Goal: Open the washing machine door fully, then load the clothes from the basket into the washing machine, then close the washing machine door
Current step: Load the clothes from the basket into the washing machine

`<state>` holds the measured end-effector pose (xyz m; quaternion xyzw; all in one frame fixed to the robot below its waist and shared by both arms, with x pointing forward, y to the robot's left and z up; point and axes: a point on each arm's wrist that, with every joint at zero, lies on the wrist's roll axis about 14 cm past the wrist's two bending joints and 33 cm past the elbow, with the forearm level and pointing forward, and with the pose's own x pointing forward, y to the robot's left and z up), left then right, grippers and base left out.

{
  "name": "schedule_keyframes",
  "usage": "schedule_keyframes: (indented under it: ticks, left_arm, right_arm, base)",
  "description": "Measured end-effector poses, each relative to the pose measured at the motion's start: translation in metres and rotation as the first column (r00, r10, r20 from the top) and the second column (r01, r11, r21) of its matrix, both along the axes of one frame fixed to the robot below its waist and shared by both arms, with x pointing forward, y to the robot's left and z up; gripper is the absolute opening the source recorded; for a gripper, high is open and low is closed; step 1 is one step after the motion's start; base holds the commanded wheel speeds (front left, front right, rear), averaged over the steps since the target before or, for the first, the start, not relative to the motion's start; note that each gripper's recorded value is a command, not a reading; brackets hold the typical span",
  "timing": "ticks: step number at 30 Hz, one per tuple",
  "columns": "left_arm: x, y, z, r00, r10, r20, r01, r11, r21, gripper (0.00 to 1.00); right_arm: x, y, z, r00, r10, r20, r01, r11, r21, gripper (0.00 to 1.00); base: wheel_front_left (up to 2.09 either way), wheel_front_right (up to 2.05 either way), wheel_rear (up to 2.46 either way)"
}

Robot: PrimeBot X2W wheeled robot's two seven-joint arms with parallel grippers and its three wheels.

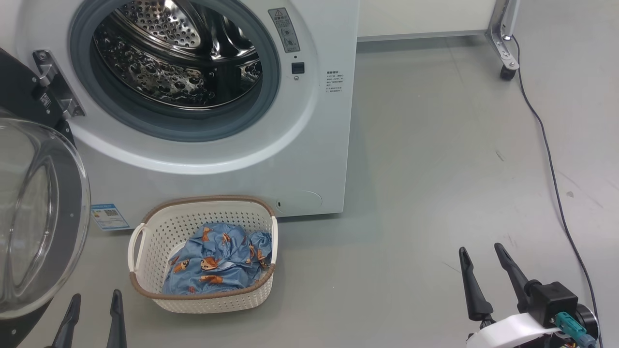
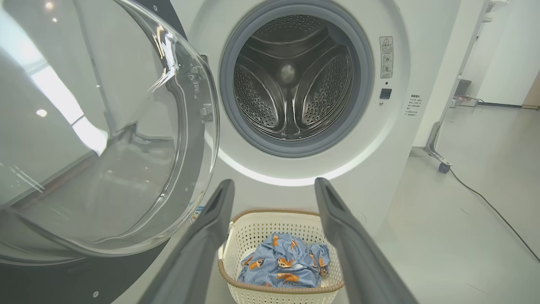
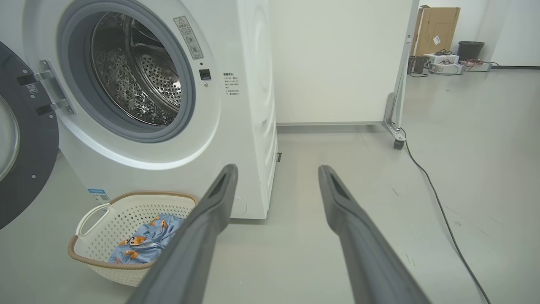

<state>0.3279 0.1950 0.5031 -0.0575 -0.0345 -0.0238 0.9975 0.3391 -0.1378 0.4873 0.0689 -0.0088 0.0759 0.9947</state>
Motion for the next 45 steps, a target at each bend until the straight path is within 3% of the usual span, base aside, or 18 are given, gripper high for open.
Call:
schedule_keyframes:
  ticks: [27,45]
  left_arm:
    - [-0.002,0.013,0.000,0.999,0.047,0.000,-0.047,0.999,-0.008,1.00]
    - [-0.002,0.012,-0.006,0.999,0.051,-0.019,-0.051,0.999,-0.015,1.00]
  right_arm:
    - [0.001,0.005,-0.003,1.000,0.015,-0.009,-0.015,1.000,0.000,1.00]
    - [0.001,0.005,-0.008,1.000,0.016,-0.026,-0.016,1.000,0.001,1.00]
  base:
    - [0.84,-0.84,0.00]
    - [0.24,-0.24,0.00]
